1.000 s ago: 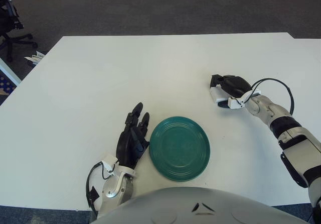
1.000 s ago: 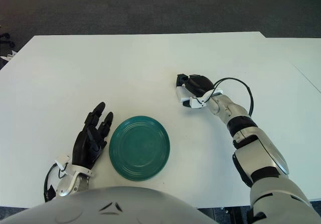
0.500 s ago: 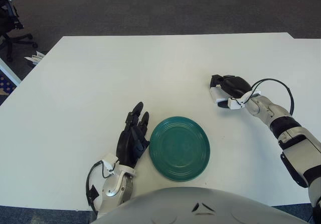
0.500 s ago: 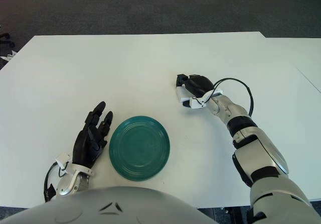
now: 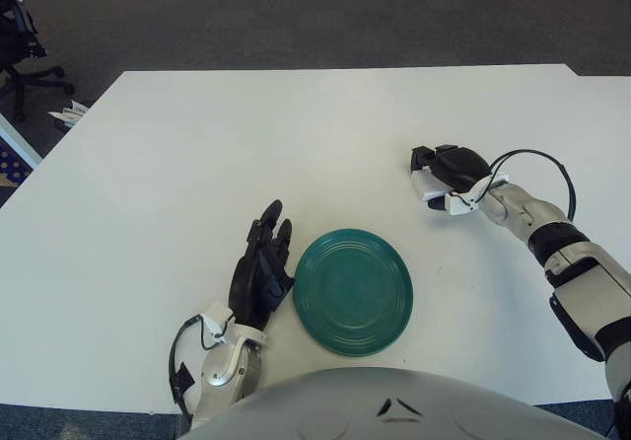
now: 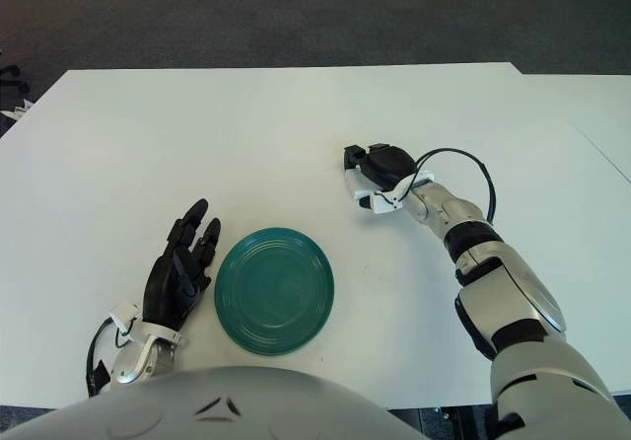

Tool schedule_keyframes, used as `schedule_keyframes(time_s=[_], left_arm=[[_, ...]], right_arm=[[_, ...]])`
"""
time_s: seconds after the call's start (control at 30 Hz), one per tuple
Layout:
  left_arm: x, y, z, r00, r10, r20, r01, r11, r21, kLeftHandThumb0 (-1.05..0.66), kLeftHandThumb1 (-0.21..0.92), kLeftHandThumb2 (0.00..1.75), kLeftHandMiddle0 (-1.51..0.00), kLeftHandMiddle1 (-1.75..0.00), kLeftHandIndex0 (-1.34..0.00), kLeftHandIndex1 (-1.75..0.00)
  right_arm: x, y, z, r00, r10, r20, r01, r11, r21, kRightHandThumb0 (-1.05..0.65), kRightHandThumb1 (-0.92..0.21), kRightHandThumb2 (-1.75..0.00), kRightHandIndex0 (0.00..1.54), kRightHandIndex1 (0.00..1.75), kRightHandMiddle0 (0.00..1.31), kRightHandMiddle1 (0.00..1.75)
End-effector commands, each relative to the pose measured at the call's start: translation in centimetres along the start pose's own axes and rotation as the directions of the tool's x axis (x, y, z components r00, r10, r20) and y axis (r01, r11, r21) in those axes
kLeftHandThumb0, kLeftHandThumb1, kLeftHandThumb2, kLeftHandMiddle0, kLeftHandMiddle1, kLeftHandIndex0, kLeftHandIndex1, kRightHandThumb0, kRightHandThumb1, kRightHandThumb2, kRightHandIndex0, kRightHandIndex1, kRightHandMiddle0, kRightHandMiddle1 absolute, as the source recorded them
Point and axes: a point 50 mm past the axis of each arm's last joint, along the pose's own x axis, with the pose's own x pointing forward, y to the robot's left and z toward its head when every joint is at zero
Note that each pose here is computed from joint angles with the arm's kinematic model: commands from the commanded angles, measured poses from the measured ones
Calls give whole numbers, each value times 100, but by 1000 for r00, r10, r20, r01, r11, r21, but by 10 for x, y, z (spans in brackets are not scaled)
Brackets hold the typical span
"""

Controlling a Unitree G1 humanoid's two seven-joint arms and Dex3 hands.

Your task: Put the charger into the plate.

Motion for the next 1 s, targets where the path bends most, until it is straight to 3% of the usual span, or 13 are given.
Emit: schedule_keyframes(time_s=[0.0,0.13,0.43,0.97], left_arm=[[-4,5,-10,998,15,-66,-14,1000,13,-105,92,102,-17,0,0,-40],[-4,6,-12,998,12,-68,-12,1000,8,-105,92,102,-18,0,0,-41],[-3,9,-15,998,27,-62,-27,1000,9,-104,92,103,-18,0,0,-41],[-5,8,-15,999,22,-36,-21,999,49,-103,92,106,-17,0,0,-41]], right_arm=[[-2,9,-2,997,75,-15,-76,997,-31,-42,-50,-108,89,175,47,175],[3,-16,-7,999,41,-23,-42,998,-36,-42,-51,-107,87,175,46,175],[4,-38,-3,997,-77,-14,76,996,-39,-43,-48,-110,90,175,48,175],[-1,-78,23,963,-263,57,260,964,58,-49,-29,-135,107,175,63,175]])
